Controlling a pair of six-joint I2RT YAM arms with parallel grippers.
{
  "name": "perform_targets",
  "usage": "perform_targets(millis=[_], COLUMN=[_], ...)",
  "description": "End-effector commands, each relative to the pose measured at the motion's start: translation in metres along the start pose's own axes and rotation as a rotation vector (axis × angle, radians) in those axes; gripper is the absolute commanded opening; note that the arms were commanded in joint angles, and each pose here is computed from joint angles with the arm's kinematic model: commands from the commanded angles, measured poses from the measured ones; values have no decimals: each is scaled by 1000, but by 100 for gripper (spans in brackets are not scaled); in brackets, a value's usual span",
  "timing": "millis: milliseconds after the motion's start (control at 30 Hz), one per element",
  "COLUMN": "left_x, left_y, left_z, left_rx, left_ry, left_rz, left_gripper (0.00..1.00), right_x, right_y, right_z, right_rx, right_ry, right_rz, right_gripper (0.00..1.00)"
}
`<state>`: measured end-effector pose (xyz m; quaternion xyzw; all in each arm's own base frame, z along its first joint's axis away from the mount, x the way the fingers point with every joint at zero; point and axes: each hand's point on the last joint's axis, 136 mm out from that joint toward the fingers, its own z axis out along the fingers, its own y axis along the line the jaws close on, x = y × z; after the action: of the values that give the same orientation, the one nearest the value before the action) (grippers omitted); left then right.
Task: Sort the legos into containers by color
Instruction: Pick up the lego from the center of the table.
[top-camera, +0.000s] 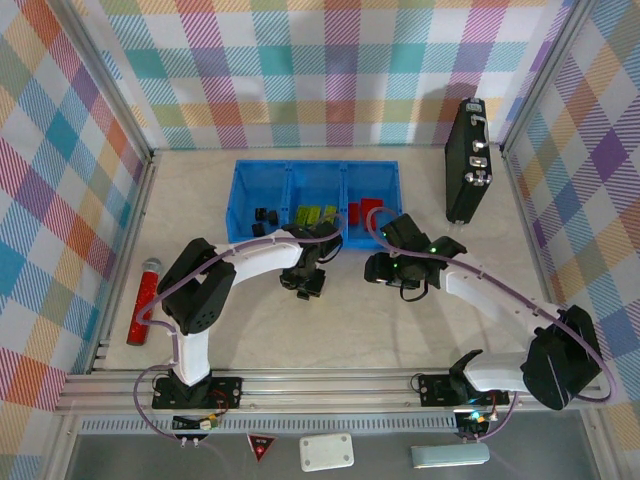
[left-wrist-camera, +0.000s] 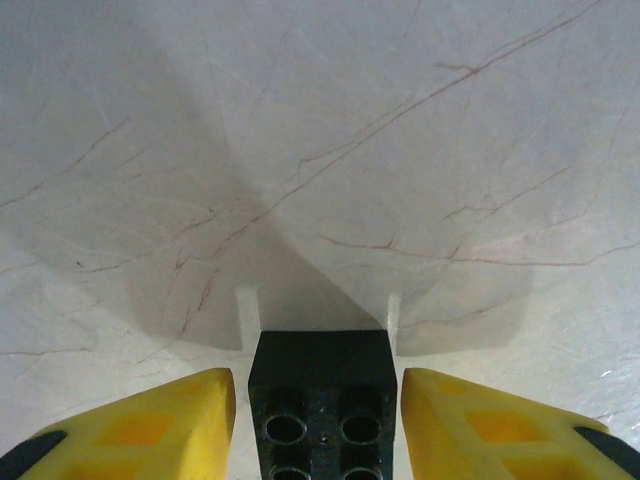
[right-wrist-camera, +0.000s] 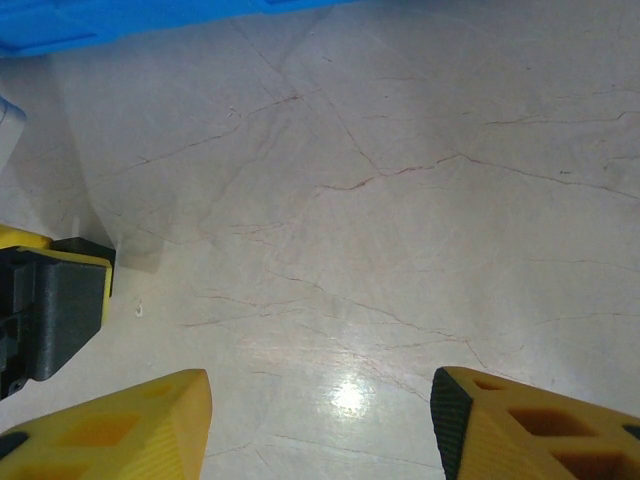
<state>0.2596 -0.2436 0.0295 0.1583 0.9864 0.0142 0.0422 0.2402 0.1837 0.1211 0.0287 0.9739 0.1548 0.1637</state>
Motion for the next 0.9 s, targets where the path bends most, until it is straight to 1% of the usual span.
perform_targets(millis=[0, 133, 267, 500, 867], left_x=[12, 18, 20, 18, 14], left_y=[3, 1, -1, 0, 7], left_z=[-4, 0, 2, 0, -10], left_rx=[-33, -14, 4, 0, -38], left_ry=[35, 47, 42, 31, 7], left_rz=[8, -12, -26, -24, -17], left_gripper=[47, 46, 41, 34, 33], right_x=[-2, -2, -3, -2, -1], right_y=[4, 6, 8, 8, 6], right_z=[1, 2, 2, 4, 4], right_rx=[-15, -19, -23, -23, -15], right_ry=[11, 17, 20, 26, 27], right_rz=[-13, -15, -17, -15, -11], right_gripper=[62, 62, 61, 61, 61])
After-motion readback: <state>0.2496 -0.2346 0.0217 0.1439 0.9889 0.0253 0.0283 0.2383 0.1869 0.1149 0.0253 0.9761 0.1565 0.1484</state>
